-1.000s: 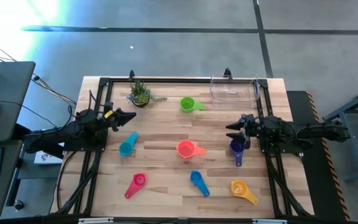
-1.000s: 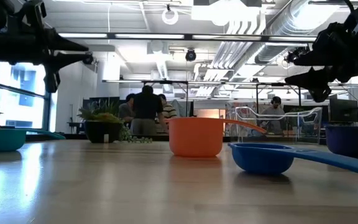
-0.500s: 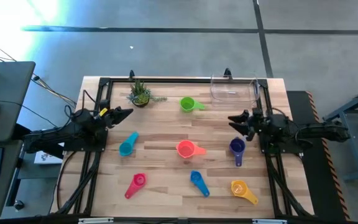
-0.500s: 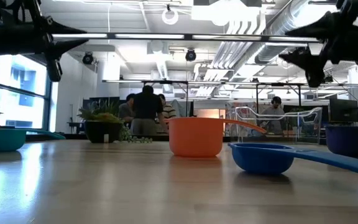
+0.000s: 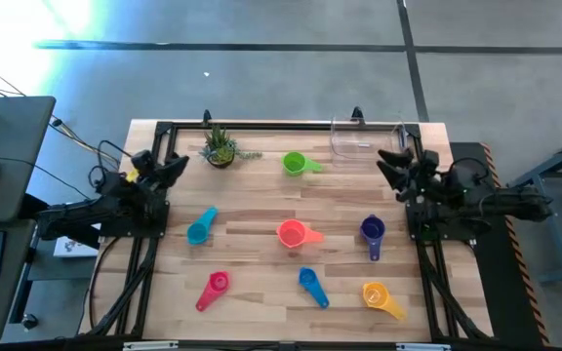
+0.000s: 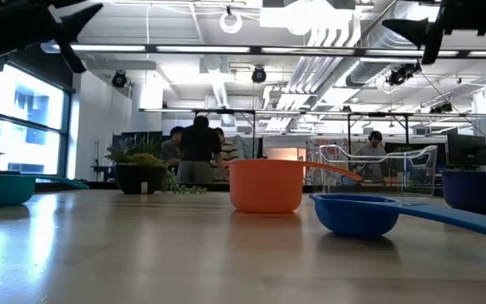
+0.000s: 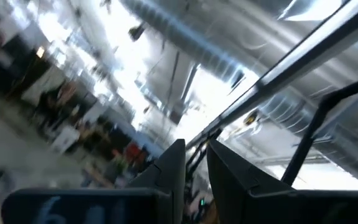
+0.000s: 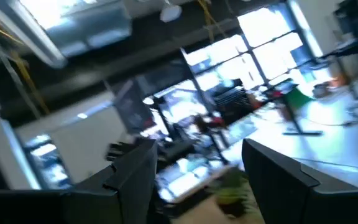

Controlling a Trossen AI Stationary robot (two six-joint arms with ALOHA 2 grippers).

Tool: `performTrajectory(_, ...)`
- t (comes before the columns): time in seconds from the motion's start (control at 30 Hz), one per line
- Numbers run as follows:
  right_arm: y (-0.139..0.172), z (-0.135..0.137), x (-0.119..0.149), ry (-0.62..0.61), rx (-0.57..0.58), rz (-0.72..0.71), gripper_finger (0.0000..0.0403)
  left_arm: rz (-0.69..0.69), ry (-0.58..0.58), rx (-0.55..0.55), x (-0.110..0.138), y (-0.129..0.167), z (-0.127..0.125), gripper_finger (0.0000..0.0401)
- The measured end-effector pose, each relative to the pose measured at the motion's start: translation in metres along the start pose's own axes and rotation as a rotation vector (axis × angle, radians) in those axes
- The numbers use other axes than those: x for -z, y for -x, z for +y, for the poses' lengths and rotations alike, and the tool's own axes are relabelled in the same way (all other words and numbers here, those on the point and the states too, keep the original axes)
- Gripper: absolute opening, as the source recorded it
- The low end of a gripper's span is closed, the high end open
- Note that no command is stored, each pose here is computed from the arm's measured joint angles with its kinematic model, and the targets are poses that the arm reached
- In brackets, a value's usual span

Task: Nest measuring cups in basket
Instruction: Stack the light green measuring cup on top of the orange measuring cup

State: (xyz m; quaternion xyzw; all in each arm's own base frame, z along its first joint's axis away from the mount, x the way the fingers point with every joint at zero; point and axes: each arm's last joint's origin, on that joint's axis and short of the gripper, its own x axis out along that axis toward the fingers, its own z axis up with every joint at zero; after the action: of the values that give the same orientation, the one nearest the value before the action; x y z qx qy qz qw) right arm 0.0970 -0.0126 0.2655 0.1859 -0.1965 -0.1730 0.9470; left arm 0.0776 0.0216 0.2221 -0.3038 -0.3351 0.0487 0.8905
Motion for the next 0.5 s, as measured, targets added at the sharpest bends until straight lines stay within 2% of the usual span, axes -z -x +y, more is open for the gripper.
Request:
performTrajectory(0.1, -0.01, 0.01, -0.02, 0.041, 0.067, 0.038, 0.0229, -0.038, 0.025, 0.0, -0.003, 0.0, -0.002, 0.0058)
performTrajectory(0.3, -0.04, 0.033, -0.053, 0.188, 0.11, 0.144, 0.0229, 0.023, 0.043, -0.039, -0.009, -0.005, -0.007, 0.0058)
performTrajectory(0.5, -0.076, 0.052, -0.072, 0.31, 0.198, 0.278, 0.0229, 0.081, -0.01, -0.086, -0.027, -0.013, -0.024, 0.0058)
